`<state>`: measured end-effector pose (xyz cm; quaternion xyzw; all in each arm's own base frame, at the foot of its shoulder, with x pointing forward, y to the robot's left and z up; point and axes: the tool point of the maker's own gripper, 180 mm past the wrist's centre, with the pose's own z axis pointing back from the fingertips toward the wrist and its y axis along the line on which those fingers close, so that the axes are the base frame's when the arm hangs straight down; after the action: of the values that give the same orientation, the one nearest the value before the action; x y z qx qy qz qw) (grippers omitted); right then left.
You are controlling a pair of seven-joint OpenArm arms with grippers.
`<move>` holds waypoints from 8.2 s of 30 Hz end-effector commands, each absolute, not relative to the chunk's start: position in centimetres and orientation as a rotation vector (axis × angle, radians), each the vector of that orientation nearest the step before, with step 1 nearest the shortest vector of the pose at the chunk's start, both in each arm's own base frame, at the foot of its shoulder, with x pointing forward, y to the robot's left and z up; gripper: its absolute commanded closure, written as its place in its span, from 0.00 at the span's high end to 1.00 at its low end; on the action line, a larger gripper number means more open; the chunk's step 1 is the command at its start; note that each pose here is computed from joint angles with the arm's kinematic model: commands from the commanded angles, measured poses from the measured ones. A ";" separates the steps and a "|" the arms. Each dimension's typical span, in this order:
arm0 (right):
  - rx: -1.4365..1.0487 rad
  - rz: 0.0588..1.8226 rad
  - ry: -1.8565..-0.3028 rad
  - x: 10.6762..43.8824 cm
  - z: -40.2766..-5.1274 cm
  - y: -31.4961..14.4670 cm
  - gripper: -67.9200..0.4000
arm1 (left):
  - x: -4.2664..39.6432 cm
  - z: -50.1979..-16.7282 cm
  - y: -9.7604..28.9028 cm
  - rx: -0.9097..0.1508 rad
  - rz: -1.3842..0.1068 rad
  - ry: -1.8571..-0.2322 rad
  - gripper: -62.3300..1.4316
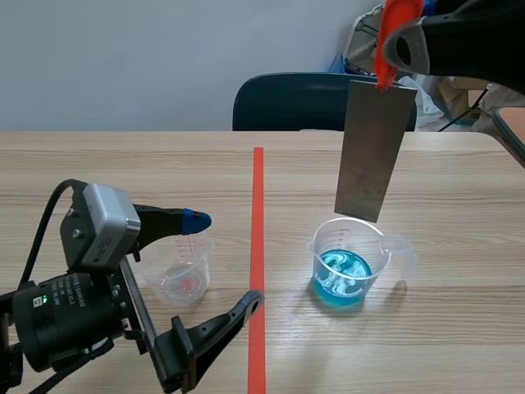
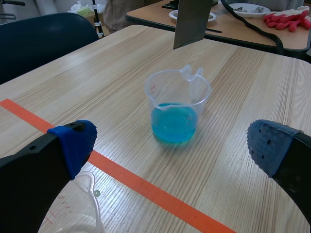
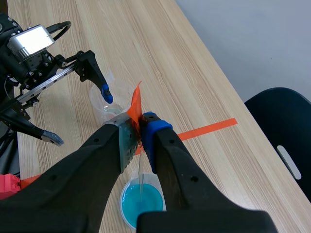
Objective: Do the redox reaction experiment
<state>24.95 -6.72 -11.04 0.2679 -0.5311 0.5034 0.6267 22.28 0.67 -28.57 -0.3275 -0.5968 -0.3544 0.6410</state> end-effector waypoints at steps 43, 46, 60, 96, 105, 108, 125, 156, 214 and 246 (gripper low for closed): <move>0.621 1.171 -1.238 24.8 -10.3 -6.6 0.01 | 22.3 -27.5 0.1 -0.771 -0.800 -1.395 1.00; 0.621 1.171 -1.238 24.8 -10.3 -6.6 0.01 | 22.3 -27.5 0.1 -0.771 -0.800 -1.395 1.00; 0.623 1.170 -1.240 24.8 -10.2 -6.6 0.01 | 22.3 -27.5 0.1 -0.771 -0.800 -1.395 1.00; 0.623 1.170 -1.241 24.8 -10.2 -6.6 0.01 | 22.2 -27.5 0.2 -0.772 -0.800 -1.392 0.68; 0.623 1.170 -1.241 24.8 -10.2 -6.6 0.01 | 22.5 -27.3 0.1 -0.773 -0.797 -1.403 0.07; 0.623 1.170 -1.241 24.8 -10.2 -6.6 0.01 | 22.9 -26.9 -0.2 -0.773 -0.796 -1.418 0.07; 0.624 1.170 -1.241 24.8 -10.2 -6.6 0.01 | 25.6 -24.6 -4.0 -0.798 -0.763 -1.472 0.07; 0.626 1.169 -1.244 24.8 -10.2 -6.6 0.01 | 26.9 -25.1 -7.6 -0.847 -0.708 -1.484 0.07; 0.626 1.169 -1.244 24.8 -10.2 -6.6 0.01 | 24.2 -25.7 5.2 -0.703 -0.862 -1.411 1.00; 0.626 1.169 -1.244 24.8 -10.2 -6.6 0.01 | 17.5 -23.9 15.0 -0.775 -0.497 -1.423 1.00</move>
<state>24.95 -6.70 -10.97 0.2687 -0.5324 0.5028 0.6257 17.25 15.31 -24.46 -0.3392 -0.6166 -0.2294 0.6724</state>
